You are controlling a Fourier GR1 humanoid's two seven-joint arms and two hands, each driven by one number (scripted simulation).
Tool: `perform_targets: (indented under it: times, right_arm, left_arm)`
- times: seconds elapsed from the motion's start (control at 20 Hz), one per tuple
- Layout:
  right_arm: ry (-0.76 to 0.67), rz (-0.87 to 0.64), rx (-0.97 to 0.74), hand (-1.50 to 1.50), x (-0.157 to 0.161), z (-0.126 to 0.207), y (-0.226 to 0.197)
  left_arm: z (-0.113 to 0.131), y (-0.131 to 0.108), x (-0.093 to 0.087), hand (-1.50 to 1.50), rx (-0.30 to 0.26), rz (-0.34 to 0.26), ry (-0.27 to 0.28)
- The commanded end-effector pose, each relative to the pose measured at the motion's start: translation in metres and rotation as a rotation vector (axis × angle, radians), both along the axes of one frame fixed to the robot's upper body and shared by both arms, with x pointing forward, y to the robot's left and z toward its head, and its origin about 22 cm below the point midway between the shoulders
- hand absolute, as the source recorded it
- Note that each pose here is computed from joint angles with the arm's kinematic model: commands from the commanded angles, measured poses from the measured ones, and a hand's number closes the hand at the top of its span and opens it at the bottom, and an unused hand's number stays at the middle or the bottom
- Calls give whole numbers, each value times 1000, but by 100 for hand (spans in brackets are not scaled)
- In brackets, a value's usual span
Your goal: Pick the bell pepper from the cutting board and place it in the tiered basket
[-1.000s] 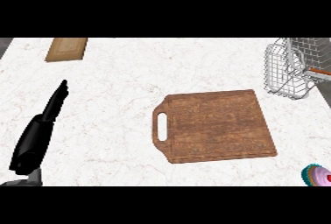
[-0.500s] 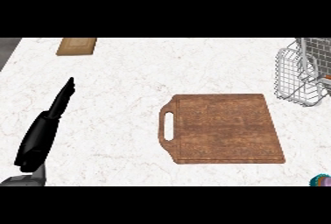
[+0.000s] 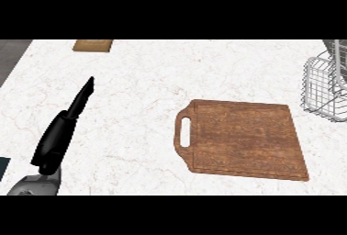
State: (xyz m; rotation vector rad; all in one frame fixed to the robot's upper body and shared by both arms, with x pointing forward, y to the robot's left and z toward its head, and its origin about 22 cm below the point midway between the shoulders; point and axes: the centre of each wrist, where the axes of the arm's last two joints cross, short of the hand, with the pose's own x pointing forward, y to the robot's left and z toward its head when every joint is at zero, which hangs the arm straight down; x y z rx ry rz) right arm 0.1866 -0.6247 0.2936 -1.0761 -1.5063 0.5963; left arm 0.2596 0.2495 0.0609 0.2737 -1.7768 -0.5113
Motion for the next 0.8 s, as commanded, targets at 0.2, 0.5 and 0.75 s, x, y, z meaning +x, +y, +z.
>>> perform_targets:
  times: [0.2,0.5,0.75]
  right_arm:
    - [20,79,58,150,37,49,25]
    - [51,86,111,150,91,59,64]
    - [112,115,141,150,140,52,102]
  left_arm:
    - [-4,-2,9,0,7,-18,12]
    - [-11,-14,4,0,13,-1,-5]
    - [8,12,12,0,25,-15,0]
